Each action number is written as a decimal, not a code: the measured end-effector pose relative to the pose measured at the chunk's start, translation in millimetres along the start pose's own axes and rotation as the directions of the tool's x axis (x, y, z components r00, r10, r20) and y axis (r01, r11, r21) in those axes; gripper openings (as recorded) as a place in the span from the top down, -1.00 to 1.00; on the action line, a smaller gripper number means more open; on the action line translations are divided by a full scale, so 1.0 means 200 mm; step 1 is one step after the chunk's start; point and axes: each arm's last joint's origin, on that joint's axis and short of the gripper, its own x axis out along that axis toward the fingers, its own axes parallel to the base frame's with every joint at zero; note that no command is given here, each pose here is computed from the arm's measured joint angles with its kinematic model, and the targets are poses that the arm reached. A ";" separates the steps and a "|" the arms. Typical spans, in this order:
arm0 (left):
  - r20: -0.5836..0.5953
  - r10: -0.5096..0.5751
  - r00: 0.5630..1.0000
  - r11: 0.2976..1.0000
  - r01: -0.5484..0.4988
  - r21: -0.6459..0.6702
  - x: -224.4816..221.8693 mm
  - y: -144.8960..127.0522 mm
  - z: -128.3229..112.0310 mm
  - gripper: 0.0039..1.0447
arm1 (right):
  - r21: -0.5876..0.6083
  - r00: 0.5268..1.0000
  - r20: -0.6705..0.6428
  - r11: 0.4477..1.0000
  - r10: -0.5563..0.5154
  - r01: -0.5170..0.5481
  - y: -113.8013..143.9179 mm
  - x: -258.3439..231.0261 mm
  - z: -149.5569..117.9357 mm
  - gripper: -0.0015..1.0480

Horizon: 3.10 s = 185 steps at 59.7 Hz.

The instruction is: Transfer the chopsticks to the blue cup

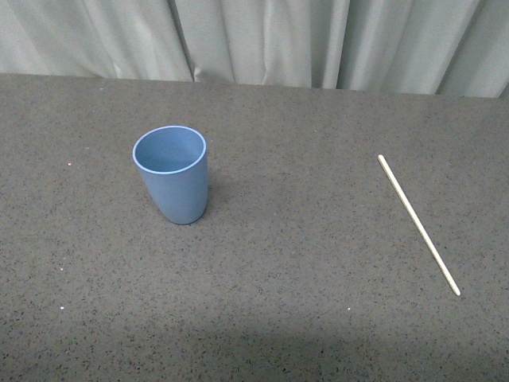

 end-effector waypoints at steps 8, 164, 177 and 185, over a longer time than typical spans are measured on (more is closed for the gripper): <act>0.000 0.000 1.000 1.000 0.000 0.000 0.00 0.00 0.00 -0.88 | 0.000 1.000 0.000 1.000 0.000 0.000 0.00 0.00 0.00 -0.82; 0.000 0.000 1.000 1.000 0.000 0.000 0.00 0.00 0.00 -0.88 | 0.079 0.335 -0.937 0.994 0.098 -0.071 0.23 1.44 -0.59 -0.14; 0.000 0.000 1.000 1.000 0.000 0.000 0.00 0.00 0.00 -0.88 | 0.073 0.328 -0.940 0.995 0.092 -0.070 0.24 1.45 -0.59 0.44; 0.000 0.000 1.000 1.000 0.000 0.000 0.00 0.00 0.00 -0.88 | 0.081 0.320 -0.942 0.995 0.097 -0.065 0.24 1.45 -0.59 0.91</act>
